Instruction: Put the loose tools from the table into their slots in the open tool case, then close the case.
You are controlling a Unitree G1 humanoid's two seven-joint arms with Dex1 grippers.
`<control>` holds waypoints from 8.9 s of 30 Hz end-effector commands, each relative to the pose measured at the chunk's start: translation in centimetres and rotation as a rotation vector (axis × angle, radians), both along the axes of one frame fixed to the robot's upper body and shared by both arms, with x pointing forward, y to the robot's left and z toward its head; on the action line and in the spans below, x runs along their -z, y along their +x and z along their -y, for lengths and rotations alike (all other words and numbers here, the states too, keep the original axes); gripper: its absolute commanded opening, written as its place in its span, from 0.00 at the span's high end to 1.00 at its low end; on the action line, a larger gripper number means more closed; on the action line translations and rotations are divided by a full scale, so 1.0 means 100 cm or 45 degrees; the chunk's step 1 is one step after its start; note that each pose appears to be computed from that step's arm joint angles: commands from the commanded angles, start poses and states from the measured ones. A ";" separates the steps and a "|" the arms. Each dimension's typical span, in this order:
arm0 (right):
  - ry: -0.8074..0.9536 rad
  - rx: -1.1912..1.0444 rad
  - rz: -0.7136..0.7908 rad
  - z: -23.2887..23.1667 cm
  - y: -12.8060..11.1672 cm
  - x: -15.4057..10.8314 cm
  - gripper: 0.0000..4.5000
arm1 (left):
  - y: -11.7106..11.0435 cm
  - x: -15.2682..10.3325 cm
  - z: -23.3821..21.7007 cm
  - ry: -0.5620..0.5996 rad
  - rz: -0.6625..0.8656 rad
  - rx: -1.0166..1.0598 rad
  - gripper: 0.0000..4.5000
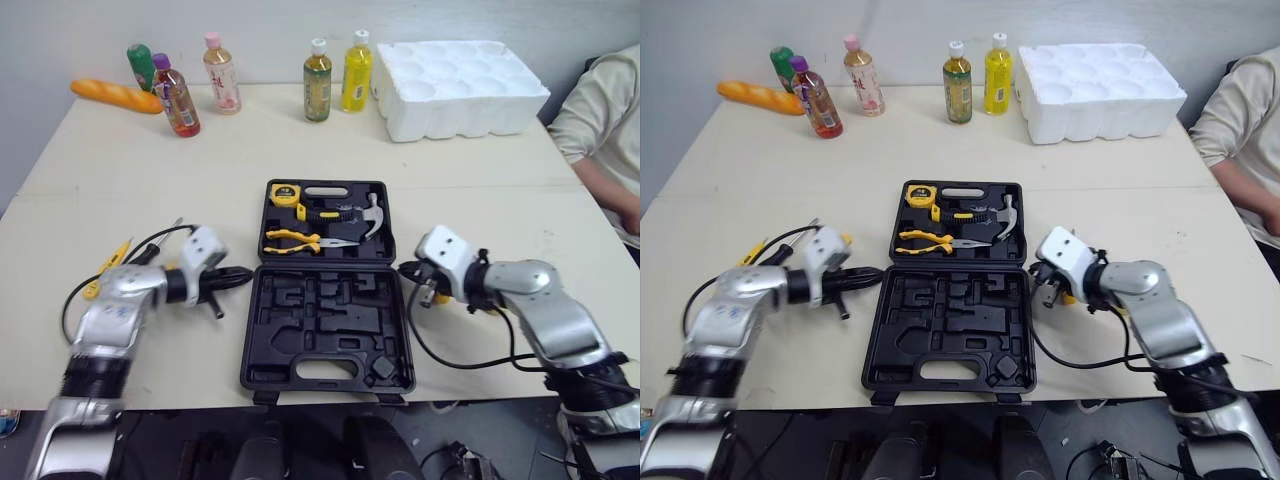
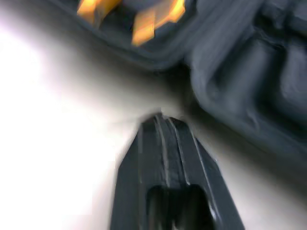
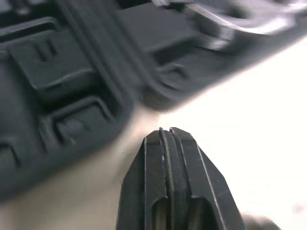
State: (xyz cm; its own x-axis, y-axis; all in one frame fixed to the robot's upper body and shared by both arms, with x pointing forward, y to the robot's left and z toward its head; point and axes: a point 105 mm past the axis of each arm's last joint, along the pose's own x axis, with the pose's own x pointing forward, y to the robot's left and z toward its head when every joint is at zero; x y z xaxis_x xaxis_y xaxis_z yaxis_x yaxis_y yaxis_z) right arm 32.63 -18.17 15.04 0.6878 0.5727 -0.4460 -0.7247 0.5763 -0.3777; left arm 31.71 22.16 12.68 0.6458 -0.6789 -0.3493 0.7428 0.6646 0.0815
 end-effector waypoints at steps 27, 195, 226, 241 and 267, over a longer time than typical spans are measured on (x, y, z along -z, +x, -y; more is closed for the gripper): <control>0.064 0.451 -0.096 0.206 -0.077 -0.045 0.01 | -0.141 -0.018 -0.232 0.091 0.019 -0.953 0.00; 0.287 -0.294 -0.094 -0.039 -0.071 -0.030 0.00 | 0.032 0.033 0.123 0.316 -0.029 0.828 0.97; 0.178 0.359 -0.124 0.138 -0.084 -0.036 0.00 | -0.081 -0.015 -0.115 -0.167 -0.001 -0.494 0.02; 0.132 0.525 -0.090 0.195 -0.080 -0.038 0.00 | -0.124 -0.014 -0.197 0.046 0.038 -0.932 0.02; 0.608 1.031 -0.138 0.004 -0.029 0.013 0.00 | -0.070 -0.116 0.120 -0.258 0.145 0.978 0.02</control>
